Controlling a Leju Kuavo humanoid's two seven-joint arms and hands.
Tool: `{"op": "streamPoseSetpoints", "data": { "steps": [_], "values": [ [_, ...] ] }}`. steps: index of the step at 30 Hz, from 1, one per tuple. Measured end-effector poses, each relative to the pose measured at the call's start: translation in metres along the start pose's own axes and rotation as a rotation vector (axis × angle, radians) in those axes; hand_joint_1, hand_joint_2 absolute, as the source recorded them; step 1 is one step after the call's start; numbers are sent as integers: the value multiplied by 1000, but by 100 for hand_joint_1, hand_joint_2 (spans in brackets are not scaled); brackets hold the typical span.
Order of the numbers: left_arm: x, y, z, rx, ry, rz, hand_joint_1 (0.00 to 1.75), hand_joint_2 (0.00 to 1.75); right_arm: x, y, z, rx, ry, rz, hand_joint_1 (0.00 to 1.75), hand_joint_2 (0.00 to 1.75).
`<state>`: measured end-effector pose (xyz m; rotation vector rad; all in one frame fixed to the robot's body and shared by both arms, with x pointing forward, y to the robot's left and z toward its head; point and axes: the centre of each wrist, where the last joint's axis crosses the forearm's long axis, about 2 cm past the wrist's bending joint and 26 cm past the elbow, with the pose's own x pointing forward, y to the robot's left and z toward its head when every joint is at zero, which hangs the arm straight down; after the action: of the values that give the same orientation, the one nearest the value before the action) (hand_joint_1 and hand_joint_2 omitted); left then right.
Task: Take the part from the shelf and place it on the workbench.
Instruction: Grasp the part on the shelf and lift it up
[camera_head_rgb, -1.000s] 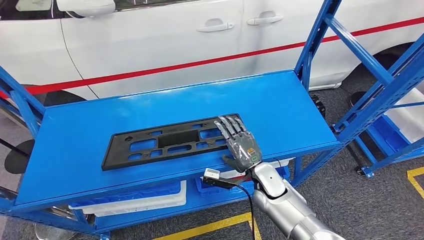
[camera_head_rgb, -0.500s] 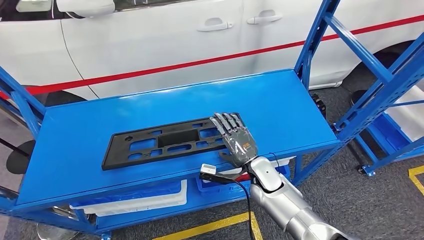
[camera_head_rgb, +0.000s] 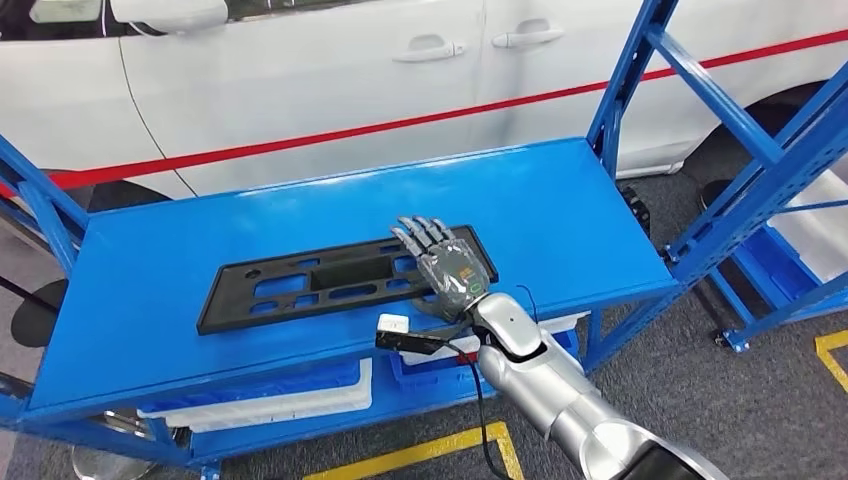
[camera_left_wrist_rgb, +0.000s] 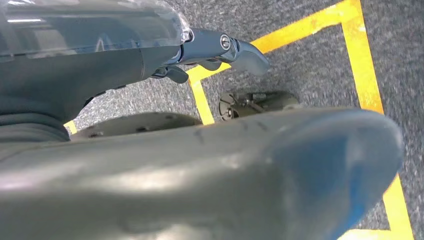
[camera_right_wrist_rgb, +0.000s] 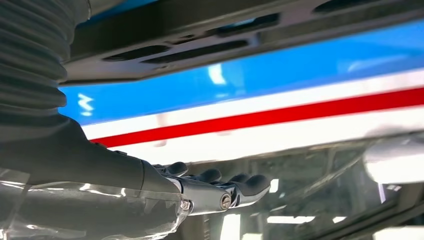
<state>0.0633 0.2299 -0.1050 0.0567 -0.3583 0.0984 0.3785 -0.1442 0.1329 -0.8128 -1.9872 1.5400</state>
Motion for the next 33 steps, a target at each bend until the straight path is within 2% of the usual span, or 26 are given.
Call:
{"op": "streamPoseSetpoints", "data": {
  "steps": [9,16,23,27,33],
  "values": [
    [3,2,-1,-7,-14,-2,0,0,-7,8,2,98,-3,-34,0,175],
    [5,2,-2,-8,-21,-1,0,0,-10,3,-6,127,-11,-44,0,175],
    [6,5,-2,-8,-28,-1,0,0,-11,2,-17,321,-6,-114,0,175],
    [8,8,-3,-4,-31,-3,0,0,-13,-1,-22,358,-8,-108,0,175],
    [10,10,-4,-3,-37,-2,0,0,-22,-12,-34,549,-22,-91,0,175]
  ]
}}
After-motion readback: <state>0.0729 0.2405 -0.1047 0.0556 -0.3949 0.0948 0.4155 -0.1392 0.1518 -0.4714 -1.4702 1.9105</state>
